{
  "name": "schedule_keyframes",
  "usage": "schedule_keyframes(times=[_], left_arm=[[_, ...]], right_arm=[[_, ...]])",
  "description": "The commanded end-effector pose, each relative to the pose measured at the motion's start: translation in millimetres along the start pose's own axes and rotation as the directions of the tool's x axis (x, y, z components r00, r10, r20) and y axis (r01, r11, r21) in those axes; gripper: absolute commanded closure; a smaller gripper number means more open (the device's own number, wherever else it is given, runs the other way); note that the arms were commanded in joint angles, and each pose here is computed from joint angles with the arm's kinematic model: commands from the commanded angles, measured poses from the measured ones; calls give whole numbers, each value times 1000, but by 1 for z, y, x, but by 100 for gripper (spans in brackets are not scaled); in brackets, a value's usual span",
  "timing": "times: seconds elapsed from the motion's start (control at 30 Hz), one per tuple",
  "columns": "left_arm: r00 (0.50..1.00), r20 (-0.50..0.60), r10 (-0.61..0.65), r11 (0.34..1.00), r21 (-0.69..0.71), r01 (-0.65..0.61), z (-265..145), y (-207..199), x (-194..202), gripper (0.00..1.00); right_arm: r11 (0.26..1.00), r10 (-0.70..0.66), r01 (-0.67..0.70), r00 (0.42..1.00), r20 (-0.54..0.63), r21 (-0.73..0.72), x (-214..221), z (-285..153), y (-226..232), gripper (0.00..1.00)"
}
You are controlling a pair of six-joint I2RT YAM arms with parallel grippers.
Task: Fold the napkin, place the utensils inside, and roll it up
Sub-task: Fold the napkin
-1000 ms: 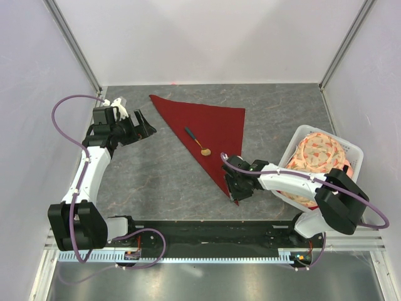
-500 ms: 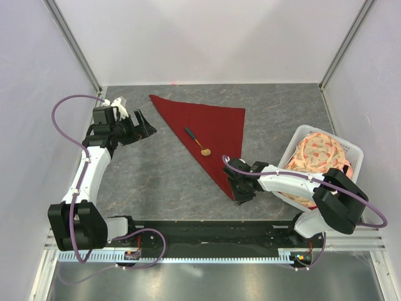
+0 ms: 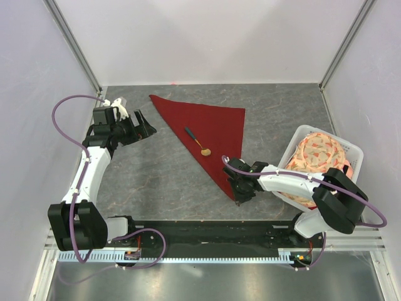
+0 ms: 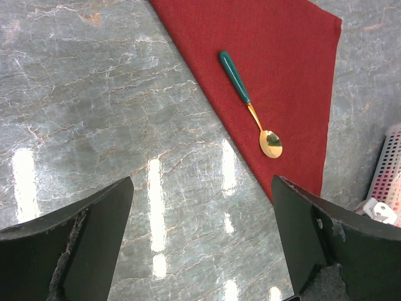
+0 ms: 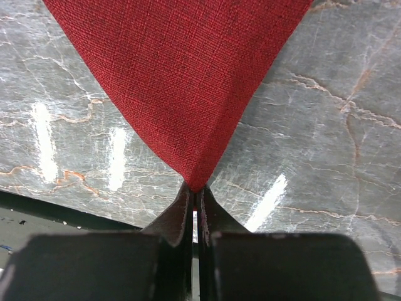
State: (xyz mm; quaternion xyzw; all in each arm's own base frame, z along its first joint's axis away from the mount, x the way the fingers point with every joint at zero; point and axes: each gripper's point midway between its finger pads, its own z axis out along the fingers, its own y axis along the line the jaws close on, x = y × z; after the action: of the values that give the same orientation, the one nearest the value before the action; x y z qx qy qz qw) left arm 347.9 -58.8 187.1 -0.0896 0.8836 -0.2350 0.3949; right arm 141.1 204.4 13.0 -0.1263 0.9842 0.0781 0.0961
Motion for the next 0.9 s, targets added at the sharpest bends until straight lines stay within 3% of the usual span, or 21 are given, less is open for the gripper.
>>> schedule_keyframes(times=[0.0, 0.33, 0.47, 0.87], left_arm=[[1000, 24, -4, 999, 37, 3, 0, -9, -6, 2], [1000, 24, -4, 999, 41, 3, 0, -9, -6, 2], [1000, 22, -4, 999, 41, 3, 0, -9, -6, 2], [1000, 20, -3, 999, 40, 3, 2, -8, -5, 2]], right_arm=[[1000, -10, 9, 1000, -29, -29, 5, -3, 7, 100], [998, -62, 63, 997, 54, -19, -35, -37, 21, 100], [995, -103, 101, 987, 126, 21, -69, -46, 28, 100], [967, -248, 221, 932, 266, 126, -190, -20, 69, 100]])
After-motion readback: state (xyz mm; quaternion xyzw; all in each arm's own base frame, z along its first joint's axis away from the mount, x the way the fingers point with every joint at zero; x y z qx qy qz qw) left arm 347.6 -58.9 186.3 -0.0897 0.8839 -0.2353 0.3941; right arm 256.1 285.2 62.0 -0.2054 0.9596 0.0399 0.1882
